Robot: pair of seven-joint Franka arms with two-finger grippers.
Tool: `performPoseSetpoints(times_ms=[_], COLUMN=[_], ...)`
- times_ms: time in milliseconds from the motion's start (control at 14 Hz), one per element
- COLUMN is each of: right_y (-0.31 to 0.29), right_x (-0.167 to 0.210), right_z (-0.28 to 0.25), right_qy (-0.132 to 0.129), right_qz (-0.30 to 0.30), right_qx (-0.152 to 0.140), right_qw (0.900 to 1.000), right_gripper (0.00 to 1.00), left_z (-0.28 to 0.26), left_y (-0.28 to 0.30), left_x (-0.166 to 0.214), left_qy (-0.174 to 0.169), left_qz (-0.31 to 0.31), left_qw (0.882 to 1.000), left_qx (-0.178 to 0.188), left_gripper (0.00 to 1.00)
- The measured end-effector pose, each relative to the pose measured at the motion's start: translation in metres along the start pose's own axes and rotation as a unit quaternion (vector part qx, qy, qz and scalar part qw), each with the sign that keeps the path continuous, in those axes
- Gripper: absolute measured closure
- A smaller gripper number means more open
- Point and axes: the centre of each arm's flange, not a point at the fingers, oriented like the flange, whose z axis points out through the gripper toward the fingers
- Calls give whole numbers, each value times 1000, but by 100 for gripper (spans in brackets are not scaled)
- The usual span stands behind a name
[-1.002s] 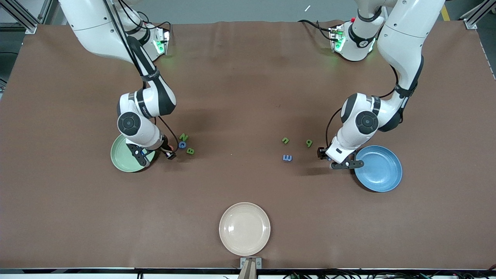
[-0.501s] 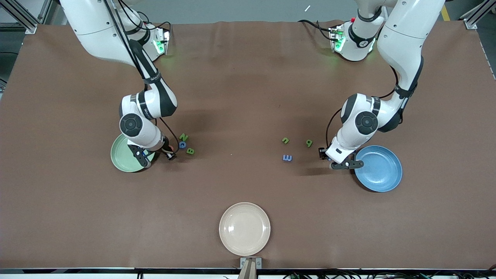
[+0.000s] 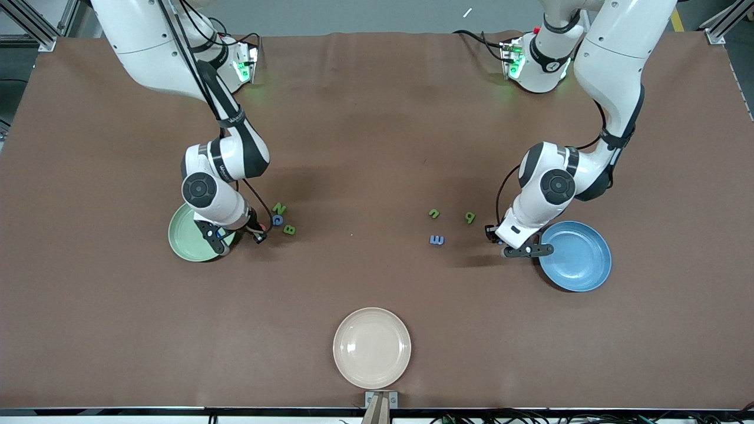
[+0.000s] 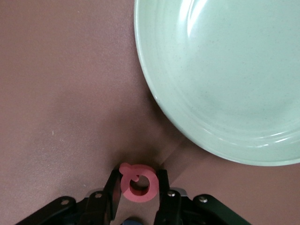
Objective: Sort upper and lower case letters into plates
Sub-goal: 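Drop the Q in the green plate while the left gripper drops the x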
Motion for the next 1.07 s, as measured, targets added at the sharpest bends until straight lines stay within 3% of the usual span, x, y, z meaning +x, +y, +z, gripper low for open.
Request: performPoseSetpoints(times_ms=[143, 358, 501, 787, 1073], right_y=[-6, -27, -31, 23, 88], right_x=[2, 7, 18, 84, 124], right_z=[-8, -54, -84, -102, -68], right_qy=[0, -18, -19, -26, -10], right_qz=[2, 6, -14, -89, -137], right_qx=[2, -25, -20, -10, 10], right_qw=[1000, 1000, 1000, 996, 991], right_gripper=[64, 64, 64, 64, 64], left_z=[-4, -31, -59, -91, -89], left_y=[0, -3, -8, -42, -98], left_x=[3, 8, 10, 18, 29], left_qy=[3, -8, -14, -22, -26], left_qz=[-1, -5, -8, 0, 32], left_qw=[1000, 1000, 1000, 999, 998], left_qx=[-1, 8, 16, 28, 42], left_gripper=[66, 66, 66, 66, 66])
